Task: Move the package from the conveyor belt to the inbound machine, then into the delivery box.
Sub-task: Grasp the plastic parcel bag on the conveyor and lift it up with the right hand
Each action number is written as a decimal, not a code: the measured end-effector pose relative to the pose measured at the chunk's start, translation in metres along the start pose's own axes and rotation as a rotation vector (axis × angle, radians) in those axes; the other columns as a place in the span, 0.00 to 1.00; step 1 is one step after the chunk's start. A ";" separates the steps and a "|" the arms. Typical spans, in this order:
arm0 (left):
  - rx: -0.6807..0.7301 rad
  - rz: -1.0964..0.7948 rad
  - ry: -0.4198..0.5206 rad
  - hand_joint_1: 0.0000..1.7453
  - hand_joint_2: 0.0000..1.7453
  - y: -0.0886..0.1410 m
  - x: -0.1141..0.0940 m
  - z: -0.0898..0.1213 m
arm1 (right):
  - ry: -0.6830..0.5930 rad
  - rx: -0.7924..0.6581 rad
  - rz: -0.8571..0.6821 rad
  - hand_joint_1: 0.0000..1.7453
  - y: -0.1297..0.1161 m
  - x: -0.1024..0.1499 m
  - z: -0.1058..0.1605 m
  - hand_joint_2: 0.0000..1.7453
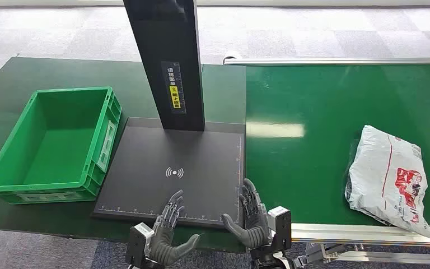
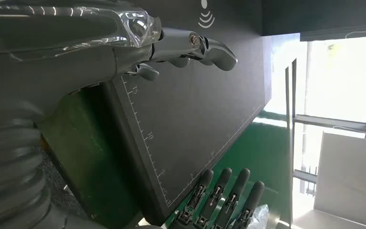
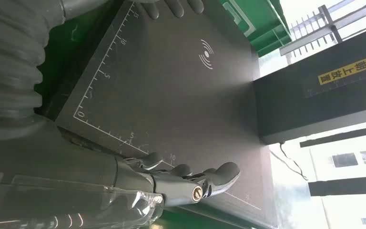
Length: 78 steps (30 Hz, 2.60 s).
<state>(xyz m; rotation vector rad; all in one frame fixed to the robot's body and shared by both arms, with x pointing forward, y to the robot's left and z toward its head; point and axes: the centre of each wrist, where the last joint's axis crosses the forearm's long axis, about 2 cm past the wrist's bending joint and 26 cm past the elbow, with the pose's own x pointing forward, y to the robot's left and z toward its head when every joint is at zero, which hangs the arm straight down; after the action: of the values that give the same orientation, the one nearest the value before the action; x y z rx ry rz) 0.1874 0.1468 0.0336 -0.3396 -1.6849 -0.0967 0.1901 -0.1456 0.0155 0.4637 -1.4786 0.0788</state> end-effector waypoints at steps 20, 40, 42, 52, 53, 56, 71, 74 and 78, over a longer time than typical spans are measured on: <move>0.002 0.003 0.007 0.00 1.00 -0.002 0.000 0.009 | 0.003 -0.005 -0.006 0.00 0.001 -0.001 0.006 1.00; -0.023 -0.001 -0.020 0.00 1.00 0.000 0.004 -0.001 | -0.100 -0.100 0.492 0.00 -0.014 0.020 0.003 1.00; -0.027 -0.003 -0.021 0.00 1.00 0.001 0.004 -0.002 | -0.139 -0.141 0.657 0.00 -0.020 0.032 0.003 1.00; -0.032 0.004 -0.029 0.00 1.00 0.000 0.008 -0.010 | -0.204 -0.313 1.118 0.00 -0.042 0.066 0.011 1.00; -0.031 0.004 -0.031 0.00 1.00 0.001 0.010 -0.011 | -0.196 -0.335 1.189 0.00 -0.046 0.069 0.013 1.00; -0.023 0.003 -0.038 0.00 1.00 0.002 0.013 -0.013 | -0.165 -0.402 1.321 0.00 -0.058 0.076 0.019 1.00; 0.007 0.012 -0.047 0.00 1.00 0.005 0.024 -0.010 | 0.047 -0.576 1.605 0.00 -0.114 0.076 0.045 1.00; 0.005 0.010 -0.037 0.00 1.00 0.006 0.024 -0.011 | 0.071 -0.595 1.629 0.00 -0.120 0.073 0.047 1.00; 0.001 0.008 -0.034 0.00 1.00 0.006 0.024 -0.011 | 0.091 -0.612 1.631 0.00 -0.124 0.070 0.050 1.00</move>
<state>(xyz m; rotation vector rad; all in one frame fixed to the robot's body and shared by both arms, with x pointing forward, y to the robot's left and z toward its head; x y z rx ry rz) 0.1973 0.1535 0.0581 -0.3485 -1.7171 -0.0841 0.1919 -0.2920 0.0527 -1.2885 -1.3448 0.8717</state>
